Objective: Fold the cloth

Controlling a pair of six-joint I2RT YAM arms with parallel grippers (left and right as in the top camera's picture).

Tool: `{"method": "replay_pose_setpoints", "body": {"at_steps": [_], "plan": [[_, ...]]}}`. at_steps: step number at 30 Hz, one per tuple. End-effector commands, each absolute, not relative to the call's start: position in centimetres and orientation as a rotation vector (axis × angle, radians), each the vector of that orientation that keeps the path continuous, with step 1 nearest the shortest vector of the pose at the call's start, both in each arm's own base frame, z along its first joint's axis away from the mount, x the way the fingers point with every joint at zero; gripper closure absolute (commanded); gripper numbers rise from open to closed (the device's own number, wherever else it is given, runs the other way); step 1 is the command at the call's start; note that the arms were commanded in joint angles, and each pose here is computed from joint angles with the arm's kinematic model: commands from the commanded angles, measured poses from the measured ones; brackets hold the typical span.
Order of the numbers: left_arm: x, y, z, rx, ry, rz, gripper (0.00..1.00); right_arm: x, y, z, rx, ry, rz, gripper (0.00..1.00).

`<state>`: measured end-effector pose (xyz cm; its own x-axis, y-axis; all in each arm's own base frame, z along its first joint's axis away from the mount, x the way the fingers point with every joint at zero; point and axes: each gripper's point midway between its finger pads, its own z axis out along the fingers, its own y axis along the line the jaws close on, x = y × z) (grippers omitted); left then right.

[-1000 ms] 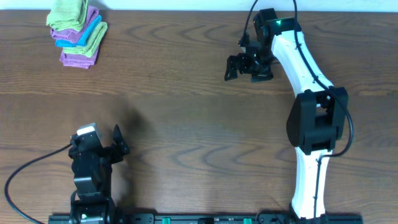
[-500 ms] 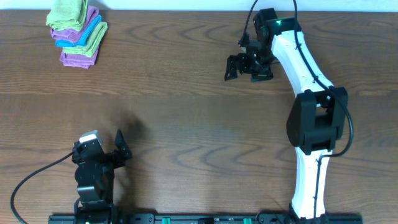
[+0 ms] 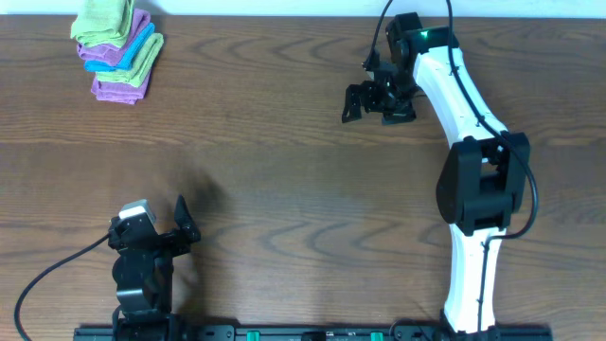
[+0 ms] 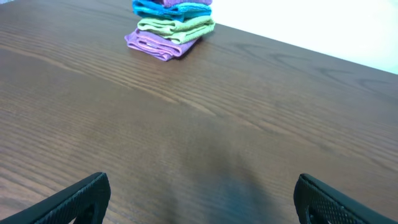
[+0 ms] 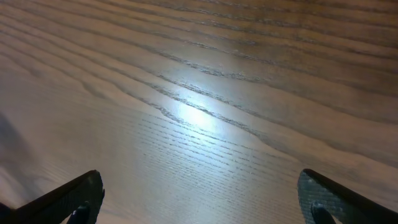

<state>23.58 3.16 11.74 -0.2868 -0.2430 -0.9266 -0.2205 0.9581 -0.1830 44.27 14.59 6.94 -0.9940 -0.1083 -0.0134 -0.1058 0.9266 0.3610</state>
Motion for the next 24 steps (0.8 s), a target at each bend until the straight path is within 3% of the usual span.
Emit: {"method": "replay_pose_setpoints", "body": {"at_steps": [1,24], "plan": [[23.2,3.1,10.5,-0.345,1.908,-0.029,0.05,44.5,15.3,8.7,0.206,-3.11,-0.602,0.01],[23.2,2.8,12.8,-0.33,1.803,-0.059,0.05,44.5,15.3,8.7,0.206,-3.11,-0.602,0.01]]}}
